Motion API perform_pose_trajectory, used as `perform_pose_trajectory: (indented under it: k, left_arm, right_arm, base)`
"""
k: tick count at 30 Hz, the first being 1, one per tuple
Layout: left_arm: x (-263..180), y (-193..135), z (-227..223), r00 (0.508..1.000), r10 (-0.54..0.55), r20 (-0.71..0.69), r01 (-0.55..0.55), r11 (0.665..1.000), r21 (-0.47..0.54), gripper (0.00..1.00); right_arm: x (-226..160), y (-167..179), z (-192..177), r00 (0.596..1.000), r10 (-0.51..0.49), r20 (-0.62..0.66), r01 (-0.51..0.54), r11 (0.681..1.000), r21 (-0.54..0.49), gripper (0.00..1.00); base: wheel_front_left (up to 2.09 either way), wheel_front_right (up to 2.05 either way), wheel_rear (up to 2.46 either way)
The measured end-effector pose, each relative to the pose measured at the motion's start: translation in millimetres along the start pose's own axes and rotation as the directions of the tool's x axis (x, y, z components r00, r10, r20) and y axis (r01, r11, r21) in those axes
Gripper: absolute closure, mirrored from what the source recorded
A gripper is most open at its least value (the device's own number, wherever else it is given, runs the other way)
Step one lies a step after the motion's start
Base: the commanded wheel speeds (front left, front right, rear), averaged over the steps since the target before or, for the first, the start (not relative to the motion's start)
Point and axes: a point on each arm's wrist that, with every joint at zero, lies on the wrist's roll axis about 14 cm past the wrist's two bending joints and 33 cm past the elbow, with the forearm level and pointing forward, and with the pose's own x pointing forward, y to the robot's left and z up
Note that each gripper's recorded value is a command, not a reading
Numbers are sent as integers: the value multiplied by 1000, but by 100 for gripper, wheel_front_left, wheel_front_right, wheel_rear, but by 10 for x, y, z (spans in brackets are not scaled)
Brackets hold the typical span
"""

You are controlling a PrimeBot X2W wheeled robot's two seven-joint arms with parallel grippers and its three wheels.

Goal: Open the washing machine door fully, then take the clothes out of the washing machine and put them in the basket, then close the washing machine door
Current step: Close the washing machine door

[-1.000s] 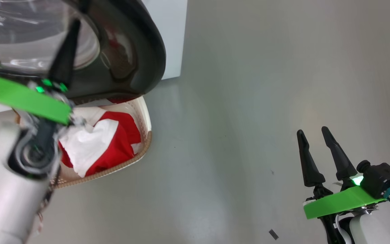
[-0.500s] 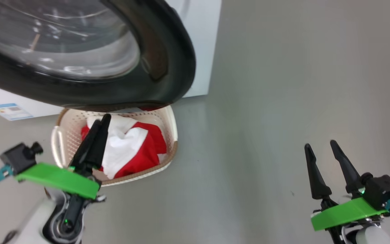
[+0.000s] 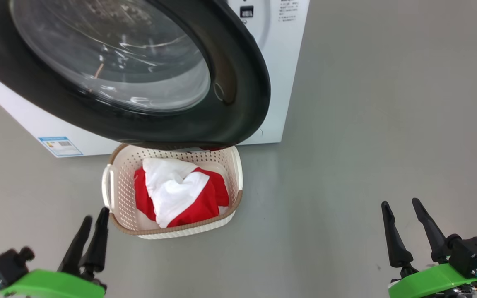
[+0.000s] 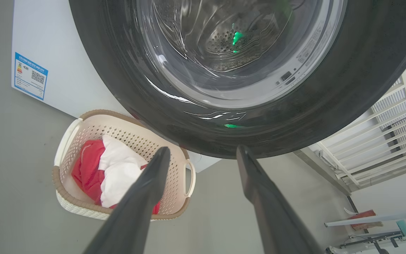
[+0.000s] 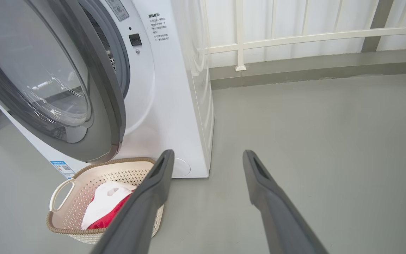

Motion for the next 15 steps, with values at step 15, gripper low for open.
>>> perform_pose_trajectory:
  k: [15]
  left_arm:
    - [-484, 184, 330, 994, 18, 108, -60, 912, 405, 0]
  right_arm:
    - [-205, -99, -20, 1000, -29, -8, 29, 1000, -9, 0]
  base:
    - [0, 0, 0]
